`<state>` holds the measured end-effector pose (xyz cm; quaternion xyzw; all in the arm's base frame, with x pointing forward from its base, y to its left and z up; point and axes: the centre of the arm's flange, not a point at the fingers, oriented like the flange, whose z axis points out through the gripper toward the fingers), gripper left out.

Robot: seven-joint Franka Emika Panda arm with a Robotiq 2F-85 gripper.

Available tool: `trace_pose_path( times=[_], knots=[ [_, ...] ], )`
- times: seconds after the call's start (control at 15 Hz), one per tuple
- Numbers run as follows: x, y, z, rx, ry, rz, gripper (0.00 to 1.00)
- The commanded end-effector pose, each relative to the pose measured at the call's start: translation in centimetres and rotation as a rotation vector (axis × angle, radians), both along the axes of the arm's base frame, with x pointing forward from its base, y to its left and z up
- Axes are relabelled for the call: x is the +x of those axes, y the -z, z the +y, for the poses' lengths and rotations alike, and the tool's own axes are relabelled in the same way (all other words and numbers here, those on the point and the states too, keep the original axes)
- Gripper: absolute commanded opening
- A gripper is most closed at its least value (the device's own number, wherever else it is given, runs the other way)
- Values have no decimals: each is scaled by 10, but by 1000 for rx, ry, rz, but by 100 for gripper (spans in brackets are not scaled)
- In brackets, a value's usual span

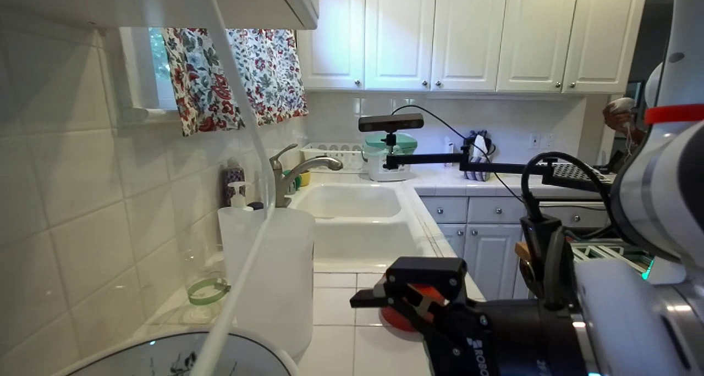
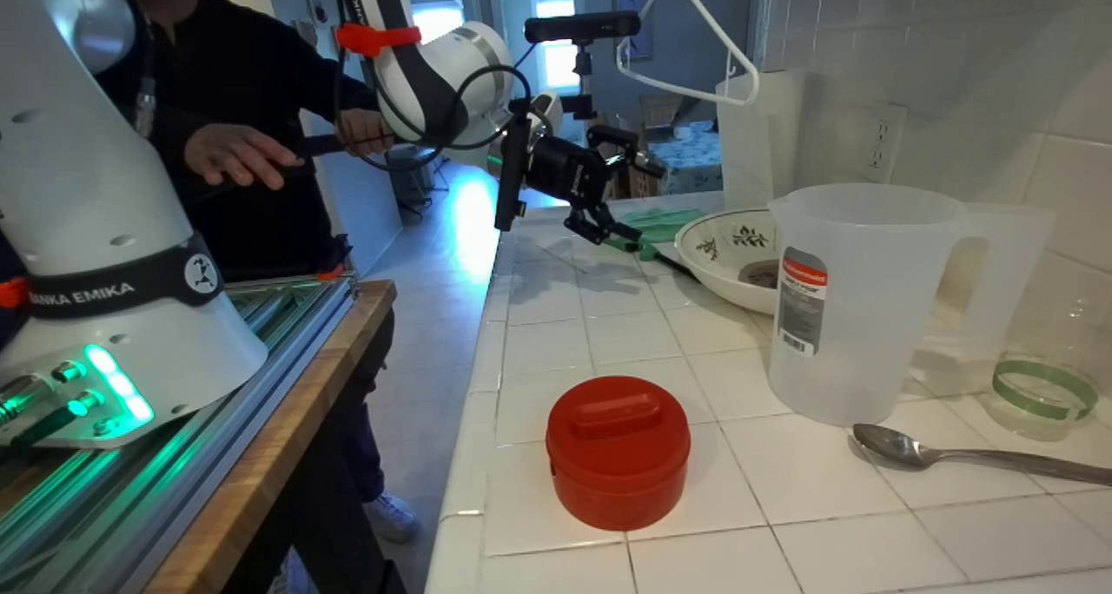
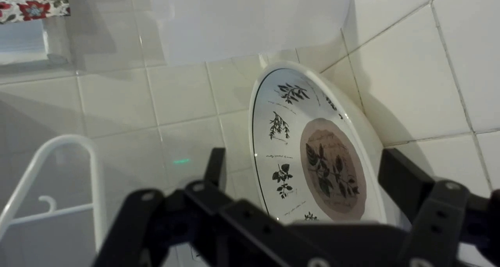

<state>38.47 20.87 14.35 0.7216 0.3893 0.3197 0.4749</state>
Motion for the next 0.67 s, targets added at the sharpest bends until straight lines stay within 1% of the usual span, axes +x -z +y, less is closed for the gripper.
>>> trace_pose_path(
  times=[0.0, 0.6],
  knots=[
    [0, 0, 0, 3, 2, -2, 100],
    [0, 0, 0, 8, 4, -5, 100]
  ],
)
